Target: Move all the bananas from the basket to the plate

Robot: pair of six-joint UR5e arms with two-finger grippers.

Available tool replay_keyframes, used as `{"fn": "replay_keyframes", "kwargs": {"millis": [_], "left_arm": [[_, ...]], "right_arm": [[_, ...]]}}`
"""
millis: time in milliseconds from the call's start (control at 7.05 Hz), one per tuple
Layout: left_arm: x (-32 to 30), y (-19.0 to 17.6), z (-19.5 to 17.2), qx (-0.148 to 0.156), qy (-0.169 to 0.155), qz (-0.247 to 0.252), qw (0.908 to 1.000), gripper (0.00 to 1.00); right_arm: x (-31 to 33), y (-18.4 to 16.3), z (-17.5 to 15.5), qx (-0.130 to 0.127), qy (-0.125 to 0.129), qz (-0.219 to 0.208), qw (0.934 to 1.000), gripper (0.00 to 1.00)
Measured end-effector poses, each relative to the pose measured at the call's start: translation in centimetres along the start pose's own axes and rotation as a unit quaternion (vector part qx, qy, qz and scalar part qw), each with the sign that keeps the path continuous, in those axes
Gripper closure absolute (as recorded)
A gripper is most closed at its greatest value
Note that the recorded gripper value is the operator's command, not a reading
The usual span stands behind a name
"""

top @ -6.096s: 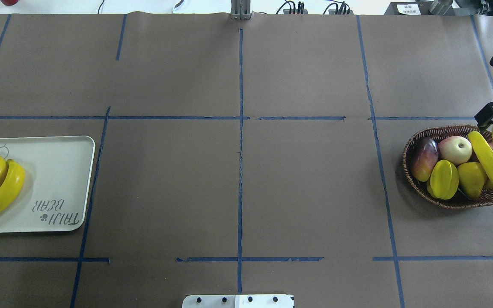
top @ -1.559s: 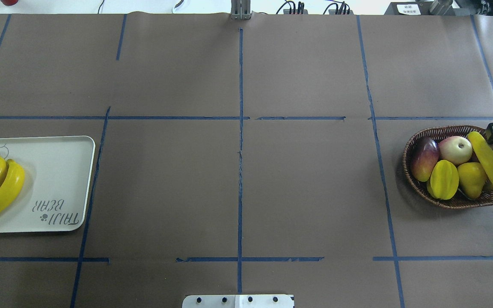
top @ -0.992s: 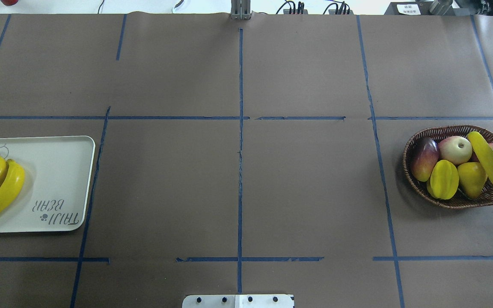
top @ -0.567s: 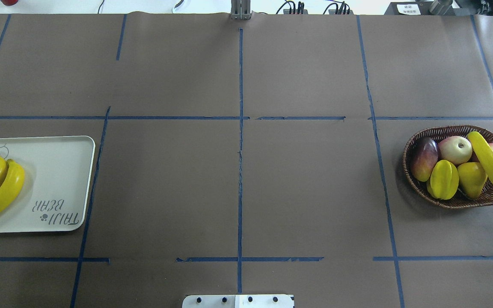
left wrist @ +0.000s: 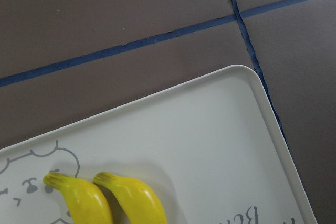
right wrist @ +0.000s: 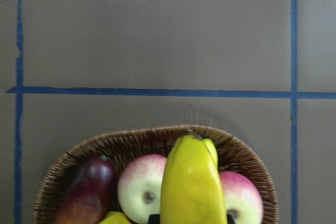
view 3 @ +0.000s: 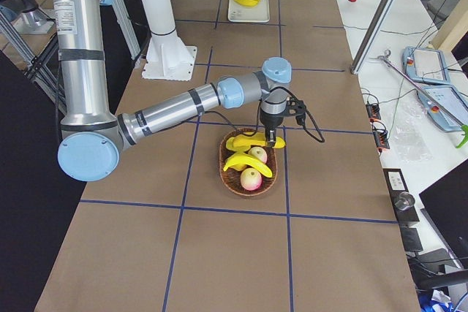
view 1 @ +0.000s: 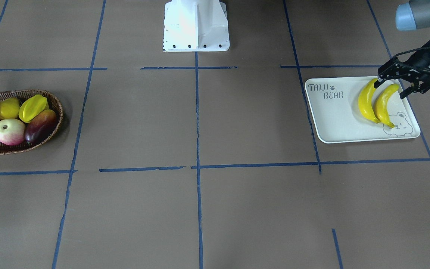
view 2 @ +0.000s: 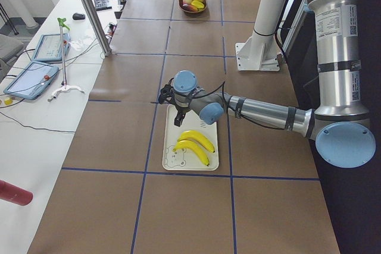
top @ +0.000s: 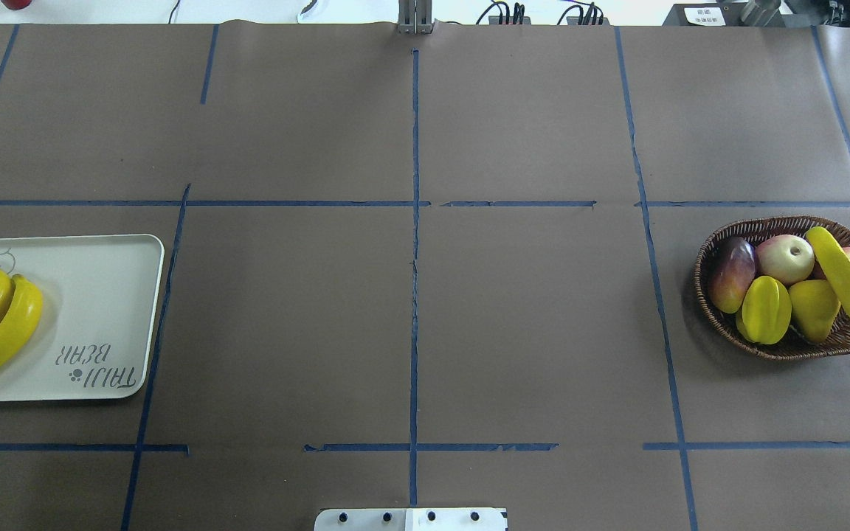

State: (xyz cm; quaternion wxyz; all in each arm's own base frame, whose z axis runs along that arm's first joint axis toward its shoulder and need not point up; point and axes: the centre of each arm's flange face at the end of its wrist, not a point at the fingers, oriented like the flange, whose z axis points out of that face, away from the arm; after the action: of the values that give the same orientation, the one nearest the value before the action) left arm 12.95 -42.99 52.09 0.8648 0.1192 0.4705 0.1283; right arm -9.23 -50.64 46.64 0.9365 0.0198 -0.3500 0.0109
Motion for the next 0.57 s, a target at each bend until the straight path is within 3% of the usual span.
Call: {"fn": "replay_keyframes", "kwargs": {"millis": [284, 567], "left_arm": [[1.1, -0.6, -0.5, 0.024, 0.015, -0.016, 0.9995, 0.00], [3.7, -2.0, -0.9, 0.059, 0.049, -0.041, 0.9962, 0.00]], "right_arm": [[-7.4, -1.5, -0.6, 0.000, -0.033, 0.040, 0.9987, 0.98], [-14.0, -2.2, -1.5, 0.001, -0.057, 0.071, 0.9959, 0.98]]}}
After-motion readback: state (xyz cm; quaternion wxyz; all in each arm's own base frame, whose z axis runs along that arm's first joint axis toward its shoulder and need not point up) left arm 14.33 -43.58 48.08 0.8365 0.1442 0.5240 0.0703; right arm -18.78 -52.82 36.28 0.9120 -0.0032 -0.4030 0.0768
